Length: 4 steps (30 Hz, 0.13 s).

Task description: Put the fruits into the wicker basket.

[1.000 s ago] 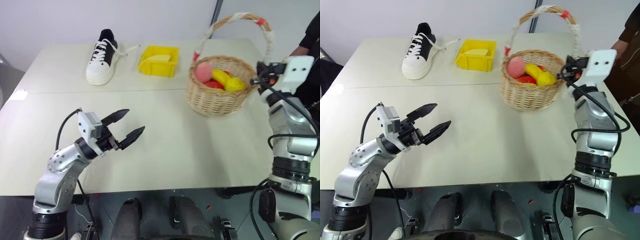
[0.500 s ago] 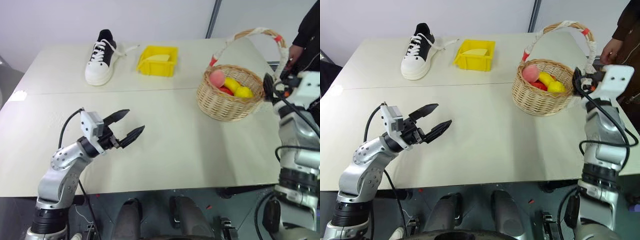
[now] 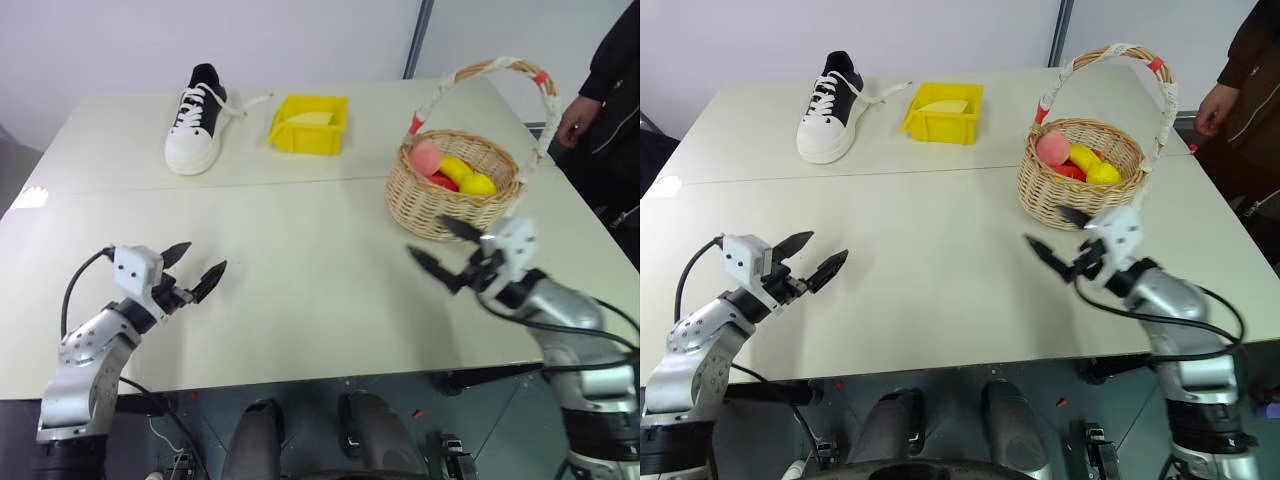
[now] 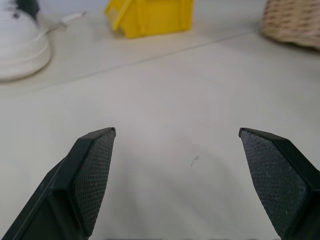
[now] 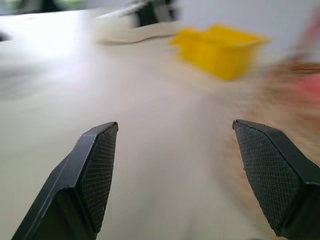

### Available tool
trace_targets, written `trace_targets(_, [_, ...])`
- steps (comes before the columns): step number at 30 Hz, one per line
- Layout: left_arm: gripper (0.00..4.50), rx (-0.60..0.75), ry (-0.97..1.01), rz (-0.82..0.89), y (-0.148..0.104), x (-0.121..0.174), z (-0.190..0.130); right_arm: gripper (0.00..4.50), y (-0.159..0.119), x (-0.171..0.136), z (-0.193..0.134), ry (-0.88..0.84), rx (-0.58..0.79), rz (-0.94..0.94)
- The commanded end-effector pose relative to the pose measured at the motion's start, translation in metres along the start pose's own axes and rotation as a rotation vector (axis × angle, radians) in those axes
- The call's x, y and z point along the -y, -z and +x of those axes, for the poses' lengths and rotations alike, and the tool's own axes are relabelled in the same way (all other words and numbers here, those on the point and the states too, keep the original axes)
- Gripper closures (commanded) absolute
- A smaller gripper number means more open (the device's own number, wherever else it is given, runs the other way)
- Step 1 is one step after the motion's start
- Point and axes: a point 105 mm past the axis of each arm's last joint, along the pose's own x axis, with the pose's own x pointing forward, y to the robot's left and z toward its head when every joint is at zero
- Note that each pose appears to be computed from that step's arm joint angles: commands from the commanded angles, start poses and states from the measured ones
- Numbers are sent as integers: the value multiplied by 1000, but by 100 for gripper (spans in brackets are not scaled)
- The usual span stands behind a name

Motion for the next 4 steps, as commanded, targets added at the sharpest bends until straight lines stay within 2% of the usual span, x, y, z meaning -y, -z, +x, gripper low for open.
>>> trace_targets(1, [27, 34, -59, 52, -9, -7, -12, 68, -5, -3, 13, -41, 42, -18])
trace_targets(4, [27, 16, -72, 43, -5, -5, -19, 68, 0, -3, 20, -60, 46, -3])
